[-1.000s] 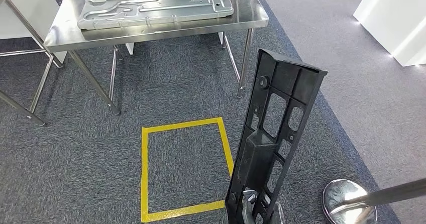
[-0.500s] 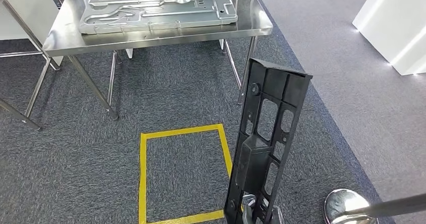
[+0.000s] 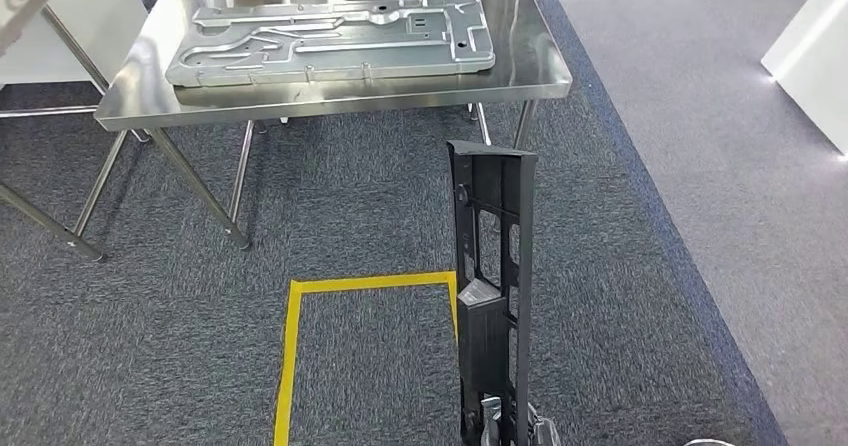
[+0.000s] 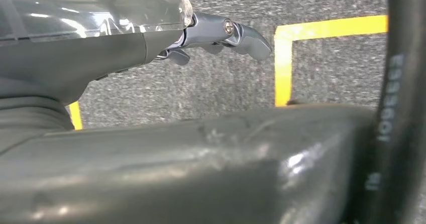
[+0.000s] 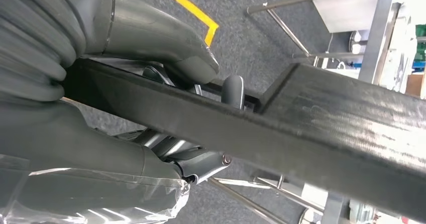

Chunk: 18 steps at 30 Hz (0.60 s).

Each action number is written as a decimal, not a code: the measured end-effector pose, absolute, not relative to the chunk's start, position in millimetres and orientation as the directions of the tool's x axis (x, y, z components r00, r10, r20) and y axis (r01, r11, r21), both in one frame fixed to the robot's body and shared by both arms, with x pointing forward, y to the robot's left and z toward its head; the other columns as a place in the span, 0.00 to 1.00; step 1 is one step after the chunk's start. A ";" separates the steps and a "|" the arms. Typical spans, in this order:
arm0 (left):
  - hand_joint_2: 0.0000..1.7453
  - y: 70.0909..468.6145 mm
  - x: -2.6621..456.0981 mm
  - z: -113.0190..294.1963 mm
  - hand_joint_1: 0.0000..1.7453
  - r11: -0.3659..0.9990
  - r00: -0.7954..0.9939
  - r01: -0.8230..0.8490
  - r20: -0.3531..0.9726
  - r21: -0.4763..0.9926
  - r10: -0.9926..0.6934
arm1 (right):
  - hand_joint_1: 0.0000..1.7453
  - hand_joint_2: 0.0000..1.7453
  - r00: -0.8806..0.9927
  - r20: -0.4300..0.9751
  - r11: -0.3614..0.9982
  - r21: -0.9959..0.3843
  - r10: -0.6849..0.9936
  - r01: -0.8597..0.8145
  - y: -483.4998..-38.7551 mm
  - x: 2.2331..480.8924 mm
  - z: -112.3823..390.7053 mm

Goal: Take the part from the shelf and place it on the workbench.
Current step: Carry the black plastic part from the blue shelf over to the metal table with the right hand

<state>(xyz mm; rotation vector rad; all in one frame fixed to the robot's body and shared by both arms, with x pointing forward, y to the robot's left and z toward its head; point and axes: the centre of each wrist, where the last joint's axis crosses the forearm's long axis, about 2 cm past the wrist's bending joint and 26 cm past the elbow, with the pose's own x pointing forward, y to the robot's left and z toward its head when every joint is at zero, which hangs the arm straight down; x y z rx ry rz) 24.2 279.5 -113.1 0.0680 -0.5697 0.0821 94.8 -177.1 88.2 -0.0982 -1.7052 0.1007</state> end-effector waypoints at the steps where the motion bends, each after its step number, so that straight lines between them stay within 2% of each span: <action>1: 0.00 279.6 21.5 -113.3 0.00 0.994 0.842 -0.096 0.537 0.042 0.059 | 1.00 1.00 -0.130 0.983 0.992 -0.128 0.128 0.008 -177.1 94.4 87.5; 8: 0.00 281.1 21.3 -113.3 0.00 0.994 0.838 -0.100 0.542 0.050 0.057 | 1.00 1.00 -0.101 0.976 0.981 -0.191 0.194 0.045 -179.5 91.6 85.5; 18: 0.00 279.9 20.8 -113.3 0.00 0.993 0.837 -0.104 0.543 0.054 0.058 | 1.00 1.00 -0.073 0.976 0.978 -0.202 0.205 0.045 -183.8 84.9 84.1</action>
